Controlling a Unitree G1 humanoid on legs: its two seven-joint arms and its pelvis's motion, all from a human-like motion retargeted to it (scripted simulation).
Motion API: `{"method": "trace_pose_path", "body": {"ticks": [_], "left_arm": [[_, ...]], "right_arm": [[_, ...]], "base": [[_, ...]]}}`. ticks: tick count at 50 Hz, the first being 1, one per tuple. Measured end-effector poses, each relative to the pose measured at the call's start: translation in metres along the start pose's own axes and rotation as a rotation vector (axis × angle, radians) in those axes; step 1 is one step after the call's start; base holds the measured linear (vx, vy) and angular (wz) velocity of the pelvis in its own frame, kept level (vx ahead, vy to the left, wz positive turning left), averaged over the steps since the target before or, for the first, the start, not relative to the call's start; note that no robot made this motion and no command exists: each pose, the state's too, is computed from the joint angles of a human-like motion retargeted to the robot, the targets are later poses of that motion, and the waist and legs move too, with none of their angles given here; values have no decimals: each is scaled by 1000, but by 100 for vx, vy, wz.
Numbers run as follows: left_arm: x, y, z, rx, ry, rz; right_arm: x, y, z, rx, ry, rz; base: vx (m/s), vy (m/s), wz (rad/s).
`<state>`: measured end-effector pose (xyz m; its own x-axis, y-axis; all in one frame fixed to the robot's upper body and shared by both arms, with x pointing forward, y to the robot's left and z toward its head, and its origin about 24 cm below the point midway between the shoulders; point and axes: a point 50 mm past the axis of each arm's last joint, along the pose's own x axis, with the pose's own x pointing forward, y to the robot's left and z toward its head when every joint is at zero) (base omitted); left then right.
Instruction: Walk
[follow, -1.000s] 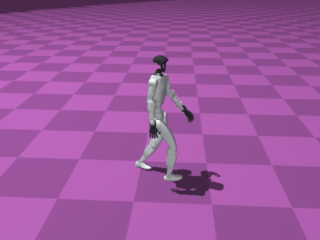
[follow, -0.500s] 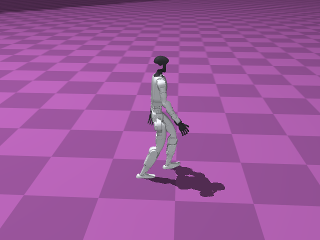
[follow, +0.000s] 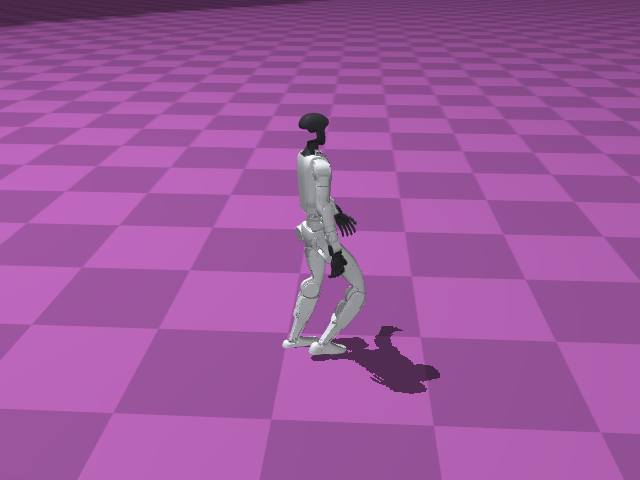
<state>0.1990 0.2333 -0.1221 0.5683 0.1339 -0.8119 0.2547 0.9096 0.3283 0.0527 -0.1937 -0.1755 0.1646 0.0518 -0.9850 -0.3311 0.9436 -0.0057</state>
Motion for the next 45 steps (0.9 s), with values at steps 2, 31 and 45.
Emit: {"method": "trace_pose_path", "body": {"ticks": [2,31,45], "left_arm": [[1,12,33,14,-113,44],[-73,-89,-176,62,522,-321],[-94,-104,-200,-177,628,-298]], "right_arm": [[-1,1,-9,31,25,-2],[-33,-83,134,-75,-420,-324],[-18,-46,122,-97,-375,-176]], "base": [[81,-1,86],[70,-5,38],[62,8,23]]}}
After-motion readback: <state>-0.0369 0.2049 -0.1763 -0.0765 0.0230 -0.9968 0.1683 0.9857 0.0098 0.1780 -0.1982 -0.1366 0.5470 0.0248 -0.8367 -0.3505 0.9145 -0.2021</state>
